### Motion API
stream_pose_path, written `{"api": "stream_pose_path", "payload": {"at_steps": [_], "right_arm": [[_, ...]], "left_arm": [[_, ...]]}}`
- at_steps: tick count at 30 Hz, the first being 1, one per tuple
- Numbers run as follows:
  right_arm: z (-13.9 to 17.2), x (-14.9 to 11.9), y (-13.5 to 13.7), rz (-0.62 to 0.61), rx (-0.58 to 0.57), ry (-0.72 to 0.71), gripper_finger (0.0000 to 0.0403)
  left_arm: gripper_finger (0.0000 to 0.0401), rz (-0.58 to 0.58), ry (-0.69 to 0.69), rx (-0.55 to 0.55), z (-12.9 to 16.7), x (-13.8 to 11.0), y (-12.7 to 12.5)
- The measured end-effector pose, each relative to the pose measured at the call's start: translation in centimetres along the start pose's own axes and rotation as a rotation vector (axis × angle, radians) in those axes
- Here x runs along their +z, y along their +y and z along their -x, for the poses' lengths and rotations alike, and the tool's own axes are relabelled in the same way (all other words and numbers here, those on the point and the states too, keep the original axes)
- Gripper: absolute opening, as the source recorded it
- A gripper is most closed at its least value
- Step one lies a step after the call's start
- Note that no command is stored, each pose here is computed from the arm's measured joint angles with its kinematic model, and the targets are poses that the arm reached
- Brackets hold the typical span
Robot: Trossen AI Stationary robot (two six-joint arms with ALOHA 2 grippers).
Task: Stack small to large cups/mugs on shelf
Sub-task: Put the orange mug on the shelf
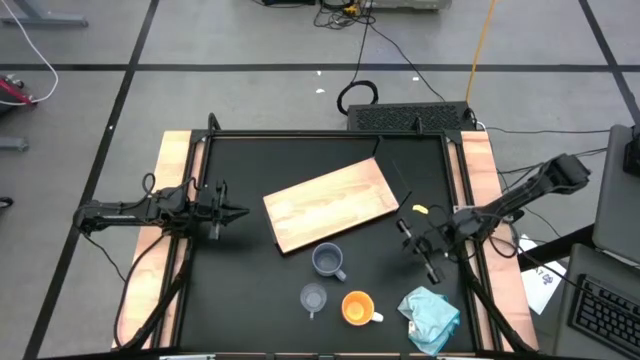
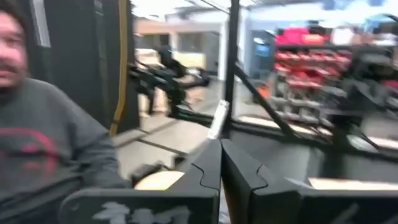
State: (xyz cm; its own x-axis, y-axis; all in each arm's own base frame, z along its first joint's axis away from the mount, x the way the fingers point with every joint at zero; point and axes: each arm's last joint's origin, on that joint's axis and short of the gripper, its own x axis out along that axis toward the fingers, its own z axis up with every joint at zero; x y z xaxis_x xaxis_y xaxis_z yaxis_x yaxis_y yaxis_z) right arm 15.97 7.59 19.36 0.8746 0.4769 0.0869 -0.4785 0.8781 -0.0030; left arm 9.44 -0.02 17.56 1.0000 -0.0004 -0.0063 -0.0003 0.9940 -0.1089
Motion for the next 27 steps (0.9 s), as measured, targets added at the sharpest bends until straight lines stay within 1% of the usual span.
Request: {"api": "stream_pose_path", "payload": {"at_steps": [13,27], "right_arm": [[-1.2,-1.6,-0.1,-0.032,-0.016,0.031,0.0],[-1.4,-1.7,-0.1,-0.038,-0.016,0.02,0.0]], "left_arm": [[0.0017,0.0,0.0,0.0,0.0,0.0,0.0],[0.0017,0.0,0.0,0.0,0.0,0.0,0.0]]}}
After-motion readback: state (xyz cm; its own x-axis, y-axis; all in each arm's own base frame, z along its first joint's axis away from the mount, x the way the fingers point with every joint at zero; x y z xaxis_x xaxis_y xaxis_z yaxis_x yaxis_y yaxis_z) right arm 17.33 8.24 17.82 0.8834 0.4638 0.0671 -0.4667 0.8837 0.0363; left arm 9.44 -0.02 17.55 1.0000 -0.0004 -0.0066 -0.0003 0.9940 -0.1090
